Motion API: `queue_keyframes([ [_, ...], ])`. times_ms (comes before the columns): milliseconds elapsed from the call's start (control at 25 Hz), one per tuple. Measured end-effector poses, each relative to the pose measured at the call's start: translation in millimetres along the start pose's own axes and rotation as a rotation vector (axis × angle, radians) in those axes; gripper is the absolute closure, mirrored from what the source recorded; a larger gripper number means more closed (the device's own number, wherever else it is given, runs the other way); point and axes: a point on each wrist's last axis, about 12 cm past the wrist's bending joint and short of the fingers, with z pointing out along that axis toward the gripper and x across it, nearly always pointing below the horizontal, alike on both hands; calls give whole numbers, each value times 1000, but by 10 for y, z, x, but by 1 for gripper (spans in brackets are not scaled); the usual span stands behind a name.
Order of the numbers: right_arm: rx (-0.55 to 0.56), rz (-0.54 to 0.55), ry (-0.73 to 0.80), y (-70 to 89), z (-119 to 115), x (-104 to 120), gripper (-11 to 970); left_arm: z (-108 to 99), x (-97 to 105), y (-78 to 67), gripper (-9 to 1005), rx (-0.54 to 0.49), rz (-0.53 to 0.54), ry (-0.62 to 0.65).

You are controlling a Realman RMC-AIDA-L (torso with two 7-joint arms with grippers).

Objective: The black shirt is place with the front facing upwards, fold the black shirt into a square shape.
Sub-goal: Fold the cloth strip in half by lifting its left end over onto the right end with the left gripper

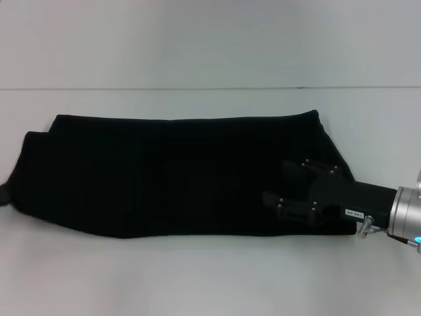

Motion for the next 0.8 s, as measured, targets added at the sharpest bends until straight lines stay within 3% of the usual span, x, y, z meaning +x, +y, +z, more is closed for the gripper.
queue_keyframes([
  [120,15,16,2,3,-51,48,123,88,-48,-232,933,104,42,36],
  [320,58,61,-2,27,-188,177,123,345,-143,-790,933,300,133,112],
  [560,110,119,-2,79,-365,351,123,905,-118,-1612,933,446,278,235],
  [800,131,152,-5,129,-456,443,123,1533,163,-2501,933,518,449,361],
])
